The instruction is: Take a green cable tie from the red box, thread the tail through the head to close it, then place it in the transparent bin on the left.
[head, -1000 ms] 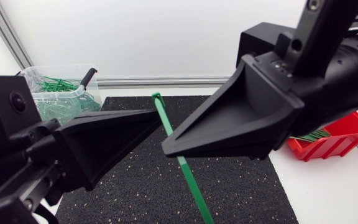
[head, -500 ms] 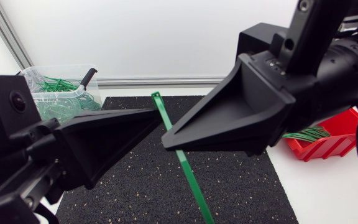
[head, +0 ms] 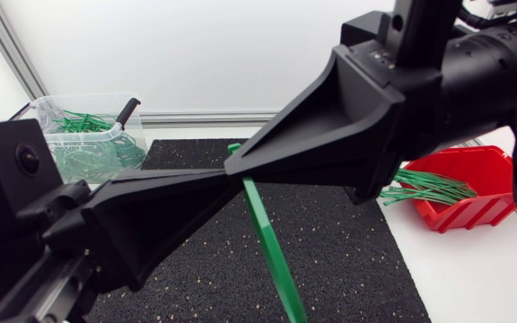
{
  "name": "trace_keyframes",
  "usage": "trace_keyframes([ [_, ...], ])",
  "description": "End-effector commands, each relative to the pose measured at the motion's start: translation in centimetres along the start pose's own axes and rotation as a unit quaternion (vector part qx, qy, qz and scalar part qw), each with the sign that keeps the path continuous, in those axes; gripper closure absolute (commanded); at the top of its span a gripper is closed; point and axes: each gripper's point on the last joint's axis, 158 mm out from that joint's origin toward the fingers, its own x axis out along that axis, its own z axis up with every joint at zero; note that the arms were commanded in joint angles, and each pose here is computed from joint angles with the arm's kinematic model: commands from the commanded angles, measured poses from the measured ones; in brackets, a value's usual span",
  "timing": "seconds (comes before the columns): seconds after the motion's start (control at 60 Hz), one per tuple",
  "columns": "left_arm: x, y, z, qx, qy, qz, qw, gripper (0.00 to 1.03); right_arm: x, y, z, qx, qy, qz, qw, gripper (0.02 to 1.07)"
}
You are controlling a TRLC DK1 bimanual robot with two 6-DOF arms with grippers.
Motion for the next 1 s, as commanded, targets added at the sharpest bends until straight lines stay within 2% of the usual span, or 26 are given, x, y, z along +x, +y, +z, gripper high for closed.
trace_keyframes([
  [0.0,-0.1,-0.6,-0.9,0.013,0.007,-0.013,1.0,0.99,0.0,0.2,1.7,0.016,-0.018,-0.005,1.0,1.01],
  [0.317,-0.3,-0.7,-0.7,0.021,0.002,-0.012,1.0,0.99,0.5,-2.0,2.8,0.048,-0.018,-0.019,0.999,1.01],
  [0.417,-0.3,-0.3,-0.8,0.026,0.003,-0.007,1.0,0.99,0.2,-1.9,2.5,0.045,-0.018,-0.016,0.999,0.8],
  [0.517,-0.3,0.1,-0.8,0.037,0.001,-0.001,0.999,0.99,-0.1,-1.4,1.6,0.035,-0.017,-0.012,0.999,0.73],
  [0.983,-0.7,2.6,-0.9,0.128,0.002,0.03,0.991,0.99,-2.1,0.1,2.2,0.009,-0.052,-0.003,0.999,0.73],
])
